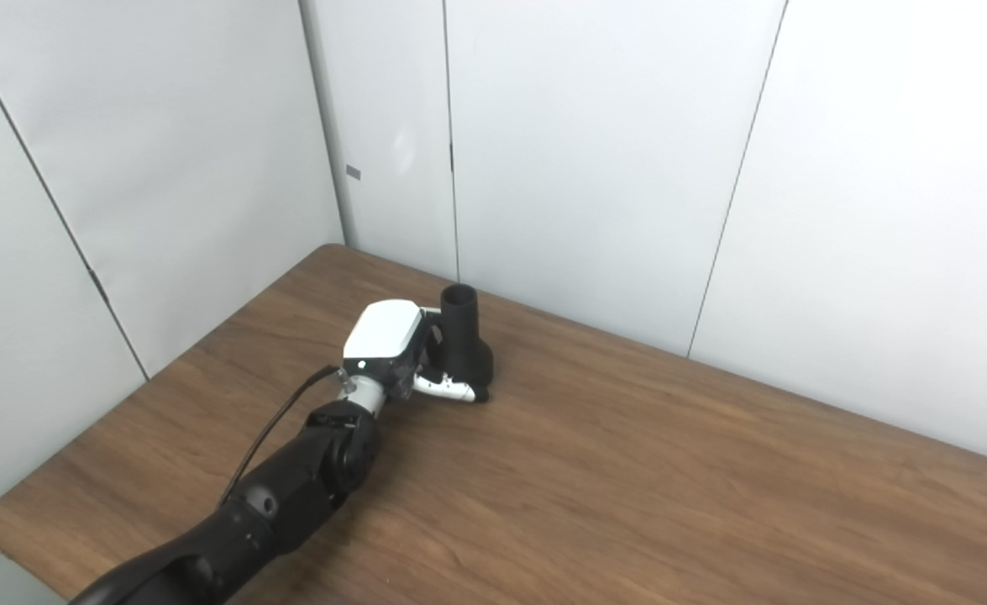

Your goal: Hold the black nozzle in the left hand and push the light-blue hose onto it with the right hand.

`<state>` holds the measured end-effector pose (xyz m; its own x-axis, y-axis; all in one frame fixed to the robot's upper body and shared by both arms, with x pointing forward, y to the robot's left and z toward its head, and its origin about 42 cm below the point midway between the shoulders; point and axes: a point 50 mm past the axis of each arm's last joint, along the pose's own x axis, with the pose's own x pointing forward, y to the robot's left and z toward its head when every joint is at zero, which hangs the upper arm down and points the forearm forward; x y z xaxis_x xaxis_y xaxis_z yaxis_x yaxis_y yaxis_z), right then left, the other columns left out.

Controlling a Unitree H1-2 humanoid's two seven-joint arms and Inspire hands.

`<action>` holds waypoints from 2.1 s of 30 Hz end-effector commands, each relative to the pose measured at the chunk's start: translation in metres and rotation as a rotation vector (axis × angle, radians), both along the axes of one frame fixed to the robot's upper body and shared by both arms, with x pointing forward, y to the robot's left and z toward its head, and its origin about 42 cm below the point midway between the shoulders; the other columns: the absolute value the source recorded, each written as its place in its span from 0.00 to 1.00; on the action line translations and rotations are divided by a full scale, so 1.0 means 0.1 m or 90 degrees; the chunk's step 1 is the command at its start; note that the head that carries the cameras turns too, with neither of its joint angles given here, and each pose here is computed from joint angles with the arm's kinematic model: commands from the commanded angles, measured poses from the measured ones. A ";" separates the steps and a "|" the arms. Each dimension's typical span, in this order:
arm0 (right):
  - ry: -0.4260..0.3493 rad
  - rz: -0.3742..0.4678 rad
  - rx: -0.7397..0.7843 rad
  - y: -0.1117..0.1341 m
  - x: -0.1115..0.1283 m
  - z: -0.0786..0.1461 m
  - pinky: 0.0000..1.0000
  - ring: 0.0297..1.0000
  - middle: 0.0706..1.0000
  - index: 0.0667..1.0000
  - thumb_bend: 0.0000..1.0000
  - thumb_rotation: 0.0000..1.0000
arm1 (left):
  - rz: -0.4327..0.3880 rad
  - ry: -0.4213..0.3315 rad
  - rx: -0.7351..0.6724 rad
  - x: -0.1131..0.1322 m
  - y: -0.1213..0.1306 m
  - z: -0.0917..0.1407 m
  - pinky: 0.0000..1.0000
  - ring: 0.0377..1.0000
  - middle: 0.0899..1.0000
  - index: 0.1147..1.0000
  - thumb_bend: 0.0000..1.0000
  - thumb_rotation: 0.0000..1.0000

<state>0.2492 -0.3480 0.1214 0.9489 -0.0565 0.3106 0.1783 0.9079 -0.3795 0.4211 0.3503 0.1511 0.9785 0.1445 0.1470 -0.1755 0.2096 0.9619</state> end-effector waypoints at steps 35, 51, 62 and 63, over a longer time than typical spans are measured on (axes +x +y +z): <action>-0.070 -0.024 -0.024 0.45 -0.03 0.17 0.46 0.57 0.59 0.46 0.48 0.16 | -0.359 -0.034 0.002 -0.33 -0.70 0.02 0.30 0.36 0.45 0.46 0.50 0.00; -0.090 -0.066 -0.018 0.65 -0.02 0.34 0.51 0.60 0.62 0.46 0.48 0.13 | -0.531 -0.008 -0.033 -0.55 -1.39 -0.30 0.32 0.39 0.50 0.40 0.50 0.00; -0.133 -0.135 -0.023 0.73 0.03 0.34 0.50 0.59 0.61 0.46 0.49 0.15 | -0.639 -0.015 -0.051 -0.67 -1.69 -0.34 0.32 0.39 0.48 0.42 0.50 0.00; -0.141 -0.149 -0.022 0.73 0.04 0.34 0.51 0.59 0.61 0.46 0.49 0.15 | -0.646 -0.015 -0.053 -0.69 -1.73 -0.35 0.33 0.39 0.48 0.42 0.50 0.00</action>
